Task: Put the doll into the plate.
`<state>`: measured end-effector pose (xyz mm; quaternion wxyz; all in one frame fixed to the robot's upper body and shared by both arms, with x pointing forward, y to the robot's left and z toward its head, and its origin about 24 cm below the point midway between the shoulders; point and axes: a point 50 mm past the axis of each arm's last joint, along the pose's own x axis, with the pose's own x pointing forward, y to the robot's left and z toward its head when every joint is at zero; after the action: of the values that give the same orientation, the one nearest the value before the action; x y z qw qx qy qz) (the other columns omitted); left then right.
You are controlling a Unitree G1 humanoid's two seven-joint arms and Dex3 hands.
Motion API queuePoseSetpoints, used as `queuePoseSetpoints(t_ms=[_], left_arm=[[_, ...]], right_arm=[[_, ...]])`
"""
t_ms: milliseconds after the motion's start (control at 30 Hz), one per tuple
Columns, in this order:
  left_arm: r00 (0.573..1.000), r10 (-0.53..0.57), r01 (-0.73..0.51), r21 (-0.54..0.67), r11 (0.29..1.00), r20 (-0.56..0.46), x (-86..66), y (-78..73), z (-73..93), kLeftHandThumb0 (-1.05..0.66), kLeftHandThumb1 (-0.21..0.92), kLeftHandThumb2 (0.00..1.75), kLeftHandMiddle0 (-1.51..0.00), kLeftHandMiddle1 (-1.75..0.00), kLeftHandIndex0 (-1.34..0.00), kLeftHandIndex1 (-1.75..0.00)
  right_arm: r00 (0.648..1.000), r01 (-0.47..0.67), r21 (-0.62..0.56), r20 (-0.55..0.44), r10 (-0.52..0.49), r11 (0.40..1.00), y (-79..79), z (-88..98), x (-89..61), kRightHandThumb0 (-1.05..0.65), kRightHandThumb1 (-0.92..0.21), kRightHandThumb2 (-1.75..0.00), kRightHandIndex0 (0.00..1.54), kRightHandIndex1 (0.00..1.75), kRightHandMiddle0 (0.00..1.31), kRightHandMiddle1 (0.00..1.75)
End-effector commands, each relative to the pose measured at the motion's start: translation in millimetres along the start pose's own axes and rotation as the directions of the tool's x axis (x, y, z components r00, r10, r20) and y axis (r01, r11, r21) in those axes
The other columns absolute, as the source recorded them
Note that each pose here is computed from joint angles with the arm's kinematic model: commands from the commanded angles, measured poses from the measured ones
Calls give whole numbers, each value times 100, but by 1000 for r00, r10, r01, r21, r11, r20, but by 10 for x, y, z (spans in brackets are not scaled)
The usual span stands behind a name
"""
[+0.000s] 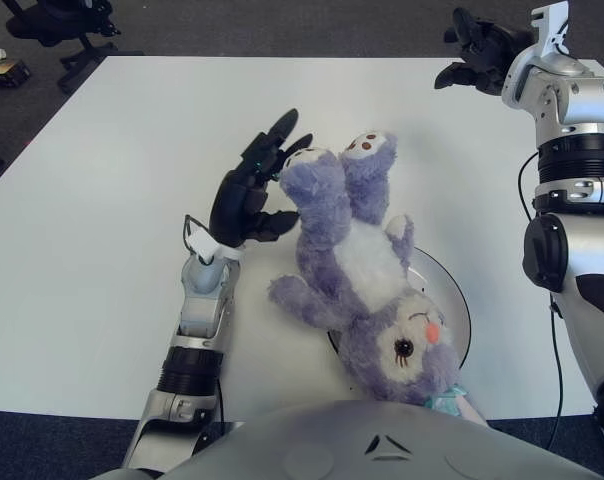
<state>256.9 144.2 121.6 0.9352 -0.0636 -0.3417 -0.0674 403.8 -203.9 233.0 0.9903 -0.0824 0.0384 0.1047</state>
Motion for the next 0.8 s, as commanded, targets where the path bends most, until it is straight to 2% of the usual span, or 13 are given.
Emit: queuePoseSetpoints(t_ms=[0, 67, 100, 133, 167, 200, 233, 333, 500, 633, 767], left_arm=[[995, 102, -101, 12, 995, -7, 40, 66, -28, -16, 91, 37, -91, -7, -71, -6], [990, 140, -139, 24, 990, -27, 75, 119, -29, -23, 91, 37, -97, -15, -59, -60], [988, 152, -151, 28, 988, -38, 89, 139, -29, -27, 92, 38, -94, -36, -49, -96], [987, 157, -156, 30, 987, -45, 96, 148, -29, -30, 92, 39, -89, -54, -42, -120], [985, 164, -162, 38, 986, -53, 105, 183, -20, -31, 92, 40, -85, -69, -38, -135], [984, 168, -166, 44, 985, -59, 111, 208, -11, -25, 92, 39, -76, -85, -37, -138], [983, 171, -169, 48, 985, -63, 115, 223, -5, -16, 92, 38, -60, -109, -35, -143], [980, 185, -181, 58, 982, -67, 131, 262, 22, -6, 92, 40, -39, -141, -30, -151], [964, 257, -255, 38, 966, -64, 164, 307, 39, -1, 92, 42, -28, -156, -26, -157], [948, 308, -307, 23, 951, -73, 179, 351, 41, -1, 92, 41, -38, -158, -20, -152], [927, 362, -362, 20, 932, -94, 194, 462, 27, -1, 92, 39, -41, -159, -22, -147]], right_arm=[[1000, 4, -20, -2, -4, 1000, -81, -100, -41, -35, -92, -51, 91, 99, 22, 173], [1000, 5, -22, 9, -4, 1000, -101, -129, -56, -35, -92, -50, 92, 96, 23, 172], [1000, 7, -22, 14, -7, 1000, -107, -139, -61, -35, -92, -49, 93, 94, 24, 171], [1000, 9, -21, 17, -8, 1000, -109, -144, -63, -35, -92, -48, 93, 93, 24, 170], [1000, 14, -17, 21, -14, 1000, -117, -158, -69, -35, -92, -47, 94, 92, 25, 169], [1000, 18, -14, 24, -18, 1000, -123, -169, -73, -35, -92, -47, 94, 91, 26, 169], [999, 21, -12, 26, -20, 1000, -127, -175, -76, -35, -92, -46, 94, 90, 27, 168], [999, 30, -2, 29, -30, 1000, -141, -197, -88, -35, -92, -45, 93, 89, 28, 167], [999, 47, 7, 26, -47, 999, -162, -230, -103, -35, -92, -45, 93, 88, 28, 166], [998, 57, -1, 23, -57, 998, -172, -243, -108, -35, -92, -45, 93, 88, 27, 167], [997, 70, -28, 15, -69, 997, -190, -265, -116, -35, -92, -45, 92, 88, 27, 167]])
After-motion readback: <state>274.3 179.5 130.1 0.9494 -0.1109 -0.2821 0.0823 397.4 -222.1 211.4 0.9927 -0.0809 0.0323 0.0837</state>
